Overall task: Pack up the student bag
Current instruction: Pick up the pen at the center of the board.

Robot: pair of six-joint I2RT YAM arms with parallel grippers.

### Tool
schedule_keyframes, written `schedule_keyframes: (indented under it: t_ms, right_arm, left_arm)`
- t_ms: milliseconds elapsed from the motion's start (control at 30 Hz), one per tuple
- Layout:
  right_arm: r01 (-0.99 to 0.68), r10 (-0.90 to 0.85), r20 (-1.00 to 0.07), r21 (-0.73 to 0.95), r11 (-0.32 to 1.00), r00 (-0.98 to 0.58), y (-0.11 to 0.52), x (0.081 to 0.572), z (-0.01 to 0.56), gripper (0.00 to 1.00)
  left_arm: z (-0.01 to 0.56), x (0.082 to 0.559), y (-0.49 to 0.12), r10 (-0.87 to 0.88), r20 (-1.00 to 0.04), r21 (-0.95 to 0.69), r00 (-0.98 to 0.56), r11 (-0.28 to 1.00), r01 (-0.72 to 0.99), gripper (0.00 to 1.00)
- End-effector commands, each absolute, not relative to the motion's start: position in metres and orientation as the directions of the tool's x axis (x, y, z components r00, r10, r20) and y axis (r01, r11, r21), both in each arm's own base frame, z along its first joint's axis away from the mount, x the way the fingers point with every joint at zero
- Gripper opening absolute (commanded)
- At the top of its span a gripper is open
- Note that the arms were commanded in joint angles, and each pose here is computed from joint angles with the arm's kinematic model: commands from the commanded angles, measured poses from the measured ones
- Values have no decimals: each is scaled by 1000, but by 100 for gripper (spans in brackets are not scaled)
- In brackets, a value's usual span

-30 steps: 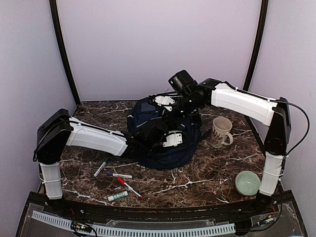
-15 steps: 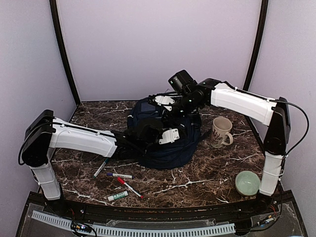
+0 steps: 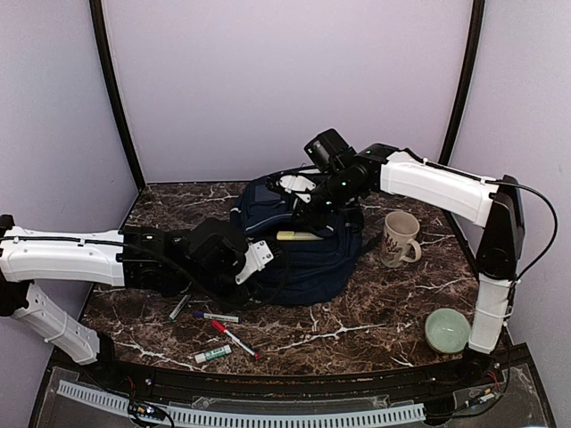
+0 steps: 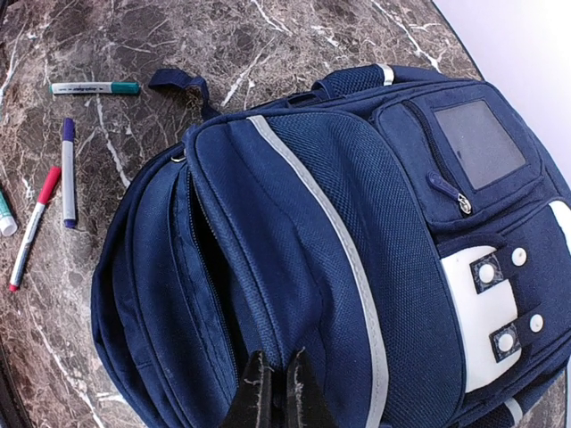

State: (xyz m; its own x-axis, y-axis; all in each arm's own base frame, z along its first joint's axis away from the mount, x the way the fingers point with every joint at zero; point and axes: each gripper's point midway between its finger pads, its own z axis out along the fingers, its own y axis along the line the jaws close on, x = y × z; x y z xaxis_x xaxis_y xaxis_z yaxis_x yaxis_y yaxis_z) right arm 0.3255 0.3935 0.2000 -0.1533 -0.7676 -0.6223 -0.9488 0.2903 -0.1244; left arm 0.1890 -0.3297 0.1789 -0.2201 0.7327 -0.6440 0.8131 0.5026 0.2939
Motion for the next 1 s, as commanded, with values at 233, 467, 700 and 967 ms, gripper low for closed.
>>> schedule_keyframes:
  t_ms: [233, 467, 700, 967]
  right_arm:
    - [-962, -710, -692, -91, 259, -126, 410, 323, 212, 0]
    - [-965, -707, -695, -75, 252, -131, 410, 319, 213, 0]
    - [-966, -709, -692, -66, 250, -136, 411, 319, 210, 0]
    - [-969, -711, -689, -50, 243, -143, 411, 317, 206, 0]
  left_arm:
    - [96, 102, -280, 884, -259, -41, -389, 392, 919, 34]
    - [59, 113, -269, 972, -74, 74, -224, 229, 971, 34]
    - [34, 130, -277, 988, -18, 154, -151, 152, 976, 33]
    - [23, 138, -288, 994, -5, 189, -112, 110, 976, 32]
